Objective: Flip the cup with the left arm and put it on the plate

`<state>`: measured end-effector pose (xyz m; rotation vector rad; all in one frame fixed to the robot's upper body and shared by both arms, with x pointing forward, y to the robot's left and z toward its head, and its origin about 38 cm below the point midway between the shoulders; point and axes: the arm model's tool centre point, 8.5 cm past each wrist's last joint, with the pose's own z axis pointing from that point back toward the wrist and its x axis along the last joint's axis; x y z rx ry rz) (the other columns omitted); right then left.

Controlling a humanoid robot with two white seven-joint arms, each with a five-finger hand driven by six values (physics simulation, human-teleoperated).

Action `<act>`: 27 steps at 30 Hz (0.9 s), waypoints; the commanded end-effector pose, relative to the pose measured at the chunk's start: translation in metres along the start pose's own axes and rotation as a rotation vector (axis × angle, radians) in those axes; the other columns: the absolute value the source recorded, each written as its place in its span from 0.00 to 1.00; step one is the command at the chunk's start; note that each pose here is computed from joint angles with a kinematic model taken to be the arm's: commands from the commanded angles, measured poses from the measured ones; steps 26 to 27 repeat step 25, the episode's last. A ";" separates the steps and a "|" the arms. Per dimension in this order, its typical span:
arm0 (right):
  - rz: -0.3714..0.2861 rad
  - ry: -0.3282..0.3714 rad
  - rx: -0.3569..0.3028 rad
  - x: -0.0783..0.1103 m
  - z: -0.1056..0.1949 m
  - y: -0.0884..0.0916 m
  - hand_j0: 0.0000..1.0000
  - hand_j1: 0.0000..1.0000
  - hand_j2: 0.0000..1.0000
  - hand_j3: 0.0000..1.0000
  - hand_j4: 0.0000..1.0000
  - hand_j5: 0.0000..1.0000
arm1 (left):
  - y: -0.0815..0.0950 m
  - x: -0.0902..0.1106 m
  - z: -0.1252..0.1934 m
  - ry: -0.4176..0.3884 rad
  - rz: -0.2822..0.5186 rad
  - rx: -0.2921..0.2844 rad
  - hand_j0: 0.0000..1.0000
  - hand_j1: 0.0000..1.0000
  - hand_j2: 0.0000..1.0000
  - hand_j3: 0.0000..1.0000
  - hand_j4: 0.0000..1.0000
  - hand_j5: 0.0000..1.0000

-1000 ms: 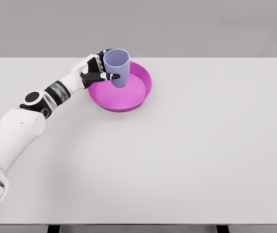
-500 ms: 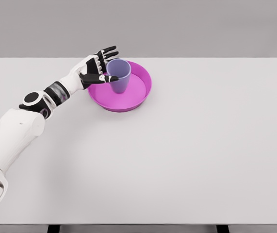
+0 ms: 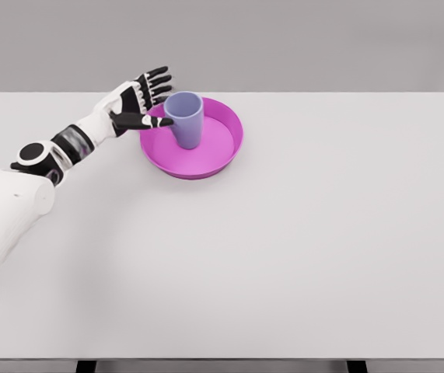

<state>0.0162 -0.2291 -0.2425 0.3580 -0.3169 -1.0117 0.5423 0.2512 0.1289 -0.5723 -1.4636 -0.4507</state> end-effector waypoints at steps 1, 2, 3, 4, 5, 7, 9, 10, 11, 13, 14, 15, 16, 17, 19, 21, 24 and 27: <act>0.001 -0.002 0.001 0.000 0.000 0.000 1.00 1.00 1.00 1.00 1.00 1.00 | 0.018 0.010 0.014 -0.015 -0.010 0.031 1.00 1.00 1.00 1.00 1.00 1.00; 0.000 0.000 0.001 0.000 0.000 0.000 1.00 1.00 1.00 1.00 1.00 1.00 | 0.024 0.014 0.018 -0.027 -0.009 0.044 1.00 1.00 1.00 1.00 1.00 1.00; 0.000 0.000 0.001 0.000 0.000 0.000 1.00 1.00 1.00 1.00 1.00 1.00 | 0.030 0.017 0.023 -0.027 -0.016 0.057 1.00 1.00 1.00 1.00 1.00 1.00; 0.000 0.000 0.001 0.000 0.000 0.000 1.00 1.00 1.00 1.00 1.00 1.00 | 0.033 0.020 0.026 -0.028 -0.022 0.062 1.00 1.00 1.00 1.00 1.00 1.00; 0.001 0.000 0.001 0.000 0.000 0.000 1.00 1.00 1.00 1.00 1.00 1.00 | 0.037 0.027 0.030 -0.039 -0.037 0.059 1.00 1.00 1.00 1.00 1.00 1.00; 0.000 0.000 0.001 0.000 0.000 0.000 1.00 1.00 1.00 1.00 1.00 1.00 | 0.040 0.046 0.046 -0.066 -0.079 0.016 1.00 1.00 1.00 1.00 1.00 1.00; 0.001 0.000 0.001 0.000 0.000 0.000 1.00 1.00 1.00 1.00 1.00 1.00 | 0.038 0.054 0.070 -0.076 -0.106 -0.038 1.00 1.00 1.00 1.00 1.00 1.00; 0.001 -0.002 0.001 0.000 0.000 0.000 1.00 1.00 1.00 1.00 1.00 1.00 | 0.041 0.066 0.090 -0.074 -0.145 -0.056 1.00 1.00 1.00 1.00 1.00 1.00; 0.001 -0.002 0.001 0.000 0.000 0.000 1.00 1.00 1.00 1.00 1.00 1.00 | 0.040 0.076 0.110 -0.062 -0.188 -0.077 1.00 1.00 1.00 1.00 1.00 1.00; 0.001 -0.002 0.001 0.000 0.000 0.000 1.00 1.00 1.00 1.00 1.00 1.00 | 0.029 0.091 0.132 -0.069 -0.221 -0.128 1.00 1.00 1.00 1.00 1.00 1.00; 0.001 0.000 0.001 0.000 0.000 0.000 1.00 1.00 1.00 1.00 1.00 1.00 | 0.023 0.104 0.150 -0.097 -0.249 -0.142 1.00 1.00 1.00 1.00 1.00 1.00; 0.000 0.000 0.001 0.000 0.000 0.000 1.00 1.00 1.00 1.00 1.00 1.00 | 0.019 0.108 0.163 -0.113 -0.264 -0.149 1.00 1.00 1.00 1.00 1.00 1.00; 0.001 0.000 0.001 0.000 0.000 0.000 1.00 1.00 1.00 1.00 1.00 1.00 | 0.015 0.104 0.178 -0.122 -0.274 -0.153 1.00 1.00 1.00 1.00 1.00 1.00; 0.001 0.000 0.001 0.000 0.000 0.000 1.00 1.00 1.00 1.00 1.00 1.00 | 0.013 0.099 0.185 -0.118 -0.276 -0.154 1.00 1.00 1.00 1.00 1.00 1.00; 0.002 -0.001 0.001 0.000 0.000 0.000 1.00 1.00 1.00 1.00 1.00 1.00 | 0.008 0.100 0.187 -0.146 -0.301 -0.170 1.00 1.00 1.00 1.00 1.00 1.00; 0.001 0.000 0.001 0.000 0.000 0.000 1.00 1.00 1.00 1.00 1.00 1.00 | 0.006 0.101 0.187 -0.151 -0.306 -0.179 1.00 1.00 1.00 1.00 1.00 1.00; 0.001 0.000 0.001 0.000 0.000 0.000 1.00 1.00 1.00 1.00 1.00 1.00 | -0.008 0.100 0.185 -0.160 -0.304 -0.220 1.00 1.00 1.00 1.00 1.00 1.00; 0.001 0.000 0.001 0.000 0.000 0.000 1.00 1.00 1.00 1.00 1.00 1.00 | -0.012 0.099 0.184 -0.168 -0.303 -0.230 1.00 1.00 1.00 1.00 1.00 1.00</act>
